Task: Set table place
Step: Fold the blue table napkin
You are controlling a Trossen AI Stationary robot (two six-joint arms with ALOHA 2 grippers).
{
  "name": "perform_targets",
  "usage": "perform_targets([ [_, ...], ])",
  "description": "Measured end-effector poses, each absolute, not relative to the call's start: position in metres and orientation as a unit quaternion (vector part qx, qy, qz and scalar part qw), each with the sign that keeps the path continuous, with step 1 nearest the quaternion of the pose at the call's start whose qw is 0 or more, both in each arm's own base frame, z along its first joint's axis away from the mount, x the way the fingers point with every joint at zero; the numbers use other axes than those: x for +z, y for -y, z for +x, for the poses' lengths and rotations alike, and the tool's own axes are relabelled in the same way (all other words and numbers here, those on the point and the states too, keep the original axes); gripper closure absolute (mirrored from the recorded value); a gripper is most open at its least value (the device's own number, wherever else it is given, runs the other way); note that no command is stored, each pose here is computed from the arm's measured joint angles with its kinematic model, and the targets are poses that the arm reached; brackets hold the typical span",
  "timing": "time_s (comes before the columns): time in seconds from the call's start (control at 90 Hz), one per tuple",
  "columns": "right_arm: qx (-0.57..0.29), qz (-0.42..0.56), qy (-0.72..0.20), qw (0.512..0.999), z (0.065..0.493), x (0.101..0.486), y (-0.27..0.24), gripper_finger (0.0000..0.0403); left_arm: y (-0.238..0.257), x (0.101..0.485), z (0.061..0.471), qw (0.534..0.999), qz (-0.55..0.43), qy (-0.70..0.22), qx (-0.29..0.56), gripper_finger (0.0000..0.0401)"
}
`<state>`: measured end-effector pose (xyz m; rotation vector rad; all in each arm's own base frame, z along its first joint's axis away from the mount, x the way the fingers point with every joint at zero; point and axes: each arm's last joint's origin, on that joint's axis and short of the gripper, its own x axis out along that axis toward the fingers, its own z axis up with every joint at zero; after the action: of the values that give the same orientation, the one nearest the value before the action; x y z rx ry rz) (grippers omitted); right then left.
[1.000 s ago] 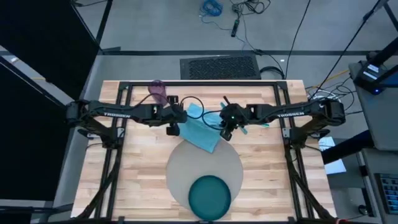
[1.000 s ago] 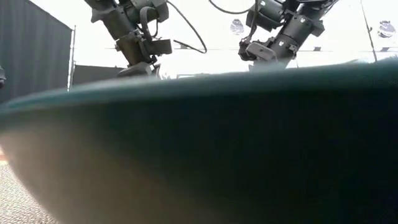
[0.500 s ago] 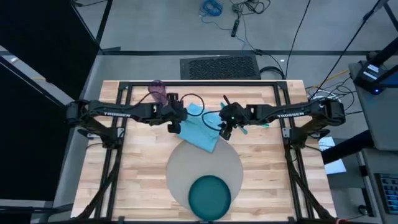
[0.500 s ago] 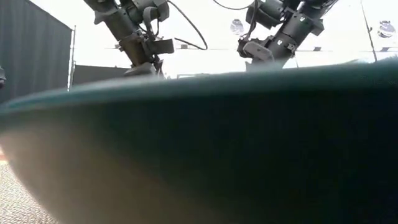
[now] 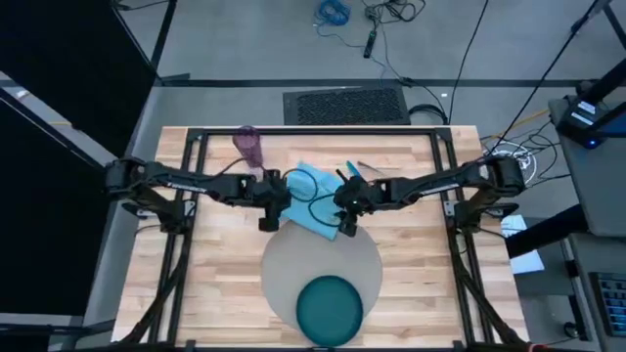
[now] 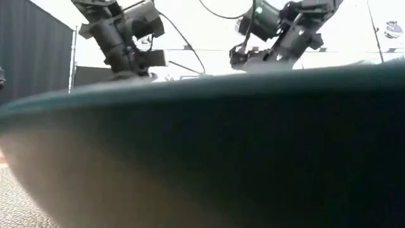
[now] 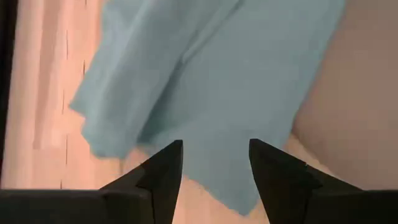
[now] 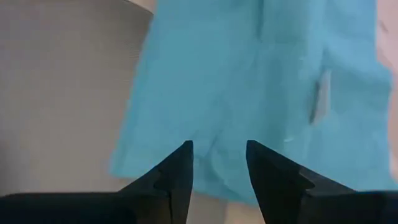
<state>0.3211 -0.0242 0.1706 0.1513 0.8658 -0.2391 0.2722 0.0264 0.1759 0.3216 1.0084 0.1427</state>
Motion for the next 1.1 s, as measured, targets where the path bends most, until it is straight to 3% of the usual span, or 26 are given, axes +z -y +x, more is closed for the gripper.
perform_targets([
  [0.189,-0.118,0.071,-0.411,0.901,0.325,0.166,0.031,0.0270,-0.027,0.167,0.270,0.869,0.161,-0.459,0.093,0.0230],
  [0.667,-0.119,0.073,-0.415,0.899,0.329,0.157,0.033,0.0270,-0.025,0.125,0.280,0.848,0.151,-0.501,0.082,0.0230],
  [1.1,-0.104,0.087,-0.451,0.882,0.333,0.132,0.029,0.0270,-0.022,0.123,0.281,0.849,0.147,-0.500,0.083,0.0230],
])
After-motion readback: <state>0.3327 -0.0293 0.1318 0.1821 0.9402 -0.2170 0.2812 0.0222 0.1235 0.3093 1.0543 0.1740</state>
